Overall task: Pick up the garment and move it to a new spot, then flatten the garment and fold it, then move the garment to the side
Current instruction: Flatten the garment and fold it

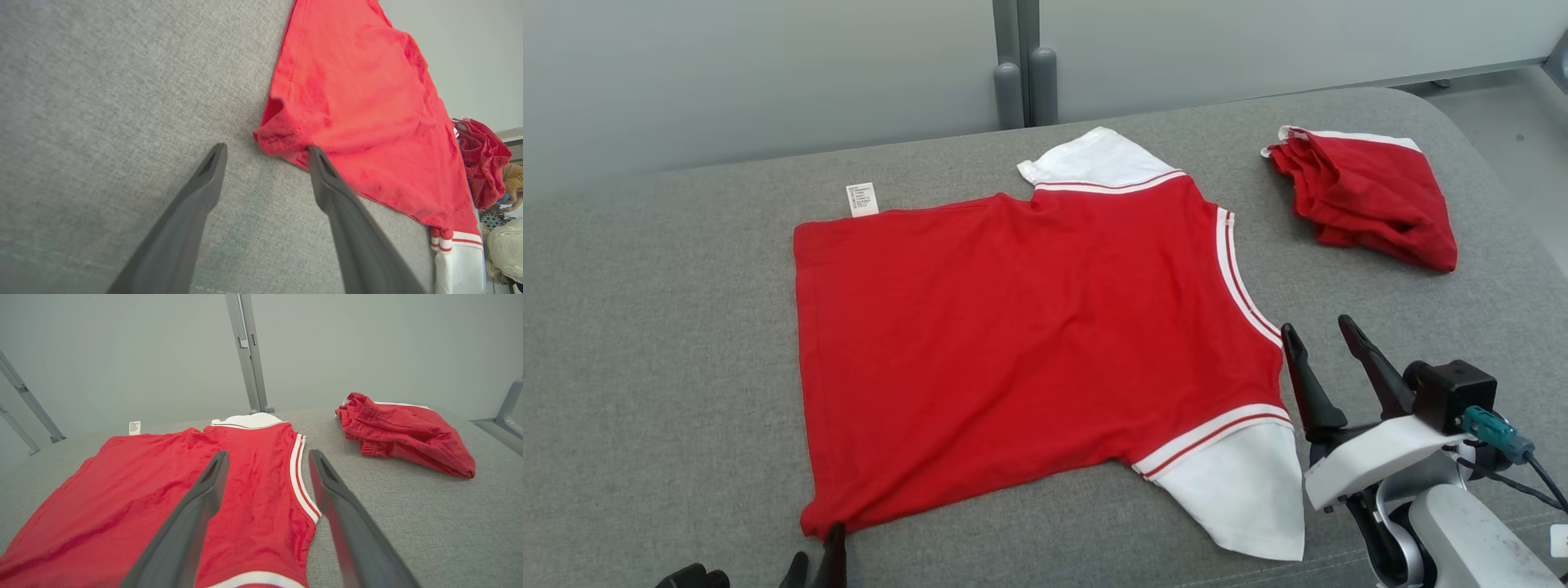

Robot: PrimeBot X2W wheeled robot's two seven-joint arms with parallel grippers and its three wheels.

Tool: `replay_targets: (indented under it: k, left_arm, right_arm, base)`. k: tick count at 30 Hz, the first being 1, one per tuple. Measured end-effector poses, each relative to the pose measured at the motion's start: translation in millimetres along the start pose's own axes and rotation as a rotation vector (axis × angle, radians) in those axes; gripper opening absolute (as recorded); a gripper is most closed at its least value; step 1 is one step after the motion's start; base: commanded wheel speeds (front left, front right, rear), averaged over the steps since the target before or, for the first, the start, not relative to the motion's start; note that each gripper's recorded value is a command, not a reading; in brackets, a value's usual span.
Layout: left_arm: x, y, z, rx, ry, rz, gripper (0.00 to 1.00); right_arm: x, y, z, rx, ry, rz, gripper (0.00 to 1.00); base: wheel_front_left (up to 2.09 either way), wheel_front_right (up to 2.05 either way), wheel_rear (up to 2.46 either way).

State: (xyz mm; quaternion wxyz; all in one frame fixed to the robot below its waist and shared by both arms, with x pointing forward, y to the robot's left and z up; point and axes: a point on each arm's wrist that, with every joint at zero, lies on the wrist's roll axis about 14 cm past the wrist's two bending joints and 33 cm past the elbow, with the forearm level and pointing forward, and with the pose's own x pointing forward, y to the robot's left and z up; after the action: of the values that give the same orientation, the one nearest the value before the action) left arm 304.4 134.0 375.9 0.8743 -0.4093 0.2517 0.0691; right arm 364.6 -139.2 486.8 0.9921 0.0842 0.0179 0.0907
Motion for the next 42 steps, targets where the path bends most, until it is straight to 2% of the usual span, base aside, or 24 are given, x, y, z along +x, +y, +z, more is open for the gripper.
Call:
replay_targets:
  k: [6, 9, 12, 14, 16, 20, 24, 28, 34, 42]
  left_arm:
    - [4, -3, -1, -0.012, 0.008, -0.013, 0.96]
    - [6, -3, -2, -0.010, 0.012, -0.012, 0.85]
    - [9, -6, -1, -0.008, 0.008, -0.019, 0.57]
    - [11, -8, 1, -0.010, 0.004, -0.024, 0.31]
    - [13, -9, 1, -0.014, 0.007, -0.028, 0.00]
    - [15, -9, 0, -0.014, 0.005, -0.029, 0.00]
    - [19, -15, 7, -0.014, -0.023, -0.049, 0.00]
    - [23, -27, 20, -0.022, -0.074, -0.090, 0.00]
    - [28, -32, 26, -0.030, -0.103, -0.104, 0.00]
    - [35, -39, 24, -0.030, -0.096, -0.124, 0.00]
  right_arm:
    - [-1, -3, 0, -0.004, -0.001, -0.008, 1.00]
    - [-2, -4, 0, -0.007, -0.001, -0.012, 1.00]
    - [-3, -5, -2, -0.007, 0.007, -0.014, 1.00]
    - [-3, -6, -5, -0.007, 0.014, -0.015, 1.00]
    - [-4, -8, -8, -0.008, 0.026, -0.018, 1.00]
    - [-8, -5, -21, 0.009, 0.070, 0.000, 1.00]
    - [-31, 9, -62, 0.132, 0.227, 0.037, 1.00]
    - [-57, 10, -94, 0.187, 0.356, 0.039, 1.00]
    - [-65, 9, -108, 0.232, 0.417, 0.037, 1.00]
    - [-78, 3, -126, 0.239, 0.502, 0.032, 1.00]
  base:
    - [0.00, 0.00, 0.00]
    - [0.00, 0.00, 0.00]
    - [0.00, 0.00, 0.00]
    - [0.00, 0.00, 0.00]
    - [0.00, 0.00, 0.00]
    - [0.00, 0.00, 0.00]
    - [0.00, 0.00, 0.00]
    - [0.00, 0.00, 0.00]
    - [0.00, 0.00, 0.00]
    - [0.00, 0.00, 0.00]
